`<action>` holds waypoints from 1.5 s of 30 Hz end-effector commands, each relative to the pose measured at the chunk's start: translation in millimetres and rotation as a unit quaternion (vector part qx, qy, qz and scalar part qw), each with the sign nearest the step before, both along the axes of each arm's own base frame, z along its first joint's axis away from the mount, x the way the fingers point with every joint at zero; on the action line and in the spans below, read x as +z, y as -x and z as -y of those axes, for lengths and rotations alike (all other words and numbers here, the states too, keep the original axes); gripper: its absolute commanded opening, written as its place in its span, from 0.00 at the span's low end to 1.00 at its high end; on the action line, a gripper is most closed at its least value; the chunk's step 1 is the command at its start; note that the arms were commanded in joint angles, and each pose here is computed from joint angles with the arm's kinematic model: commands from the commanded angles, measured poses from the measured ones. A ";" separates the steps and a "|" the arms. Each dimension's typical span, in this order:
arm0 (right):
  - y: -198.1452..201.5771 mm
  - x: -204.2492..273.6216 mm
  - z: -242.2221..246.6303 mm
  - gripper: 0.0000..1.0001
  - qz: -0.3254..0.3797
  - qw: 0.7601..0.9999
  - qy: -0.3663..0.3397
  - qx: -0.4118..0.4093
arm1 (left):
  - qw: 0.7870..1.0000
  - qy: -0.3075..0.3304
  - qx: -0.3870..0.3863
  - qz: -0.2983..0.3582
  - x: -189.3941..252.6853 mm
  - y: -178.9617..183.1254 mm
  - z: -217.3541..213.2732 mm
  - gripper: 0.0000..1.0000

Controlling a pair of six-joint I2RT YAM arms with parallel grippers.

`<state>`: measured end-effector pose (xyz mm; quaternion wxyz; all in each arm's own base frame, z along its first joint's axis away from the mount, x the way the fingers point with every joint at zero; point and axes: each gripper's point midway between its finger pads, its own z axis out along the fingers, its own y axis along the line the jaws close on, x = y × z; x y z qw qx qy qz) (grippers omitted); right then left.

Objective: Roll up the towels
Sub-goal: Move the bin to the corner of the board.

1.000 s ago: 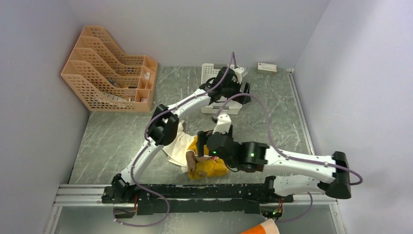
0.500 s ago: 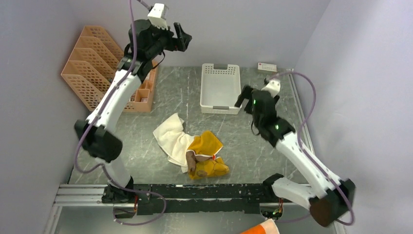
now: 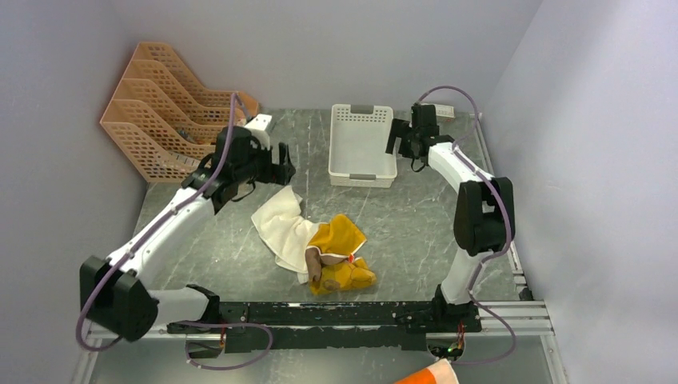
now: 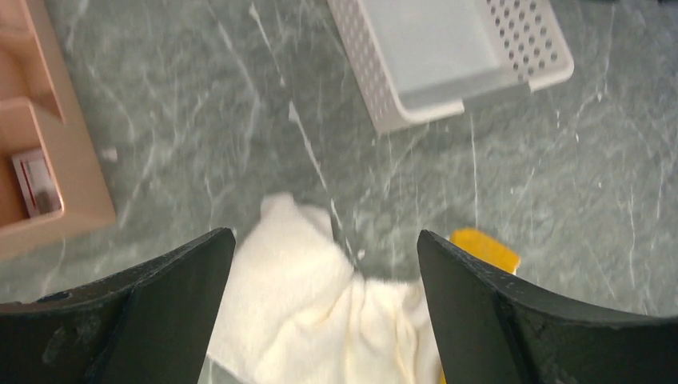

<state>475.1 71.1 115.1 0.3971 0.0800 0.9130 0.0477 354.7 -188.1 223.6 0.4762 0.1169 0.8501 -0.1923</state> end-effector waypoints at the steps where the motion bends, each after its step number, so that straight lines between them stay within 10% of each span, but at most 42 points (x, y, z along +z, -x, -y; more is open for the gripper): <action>1: -24.6 2.5 -11.5 0.93 0.014 0.999 0.004 0.047 | 1.000 0.007 0.022 -0.001 2.0 32.6 -20.2 0.97; 14: -46.8 -57.3 -6.3 0.45 -0.066 0.995 0.044 0.054 | 0.999 -0.019 0.031 -0.039 -32.2 73.5 -43.4 0.97; 18: -42.3 -58.9 2.4 0.01 -0.075 0.995 0.057 0.044 | 0.999 -0.024 0.031 -0.038 -31.3 74.6 -45.3 0.97; 34: 44.0 30.0 119.9 0.00 -0.014 0.990 0.063 -0.123 | 0.999 -0.015 0.013 -0.039 -31.5 72.2 -36.5 0.97; 45: 28.0 17.1 218.8 0.09 -0.088 0.980 0.103 -0.144 | 0.998 -0.022 -0.027 -0.048 -21.2 63.4 -22.2 0.96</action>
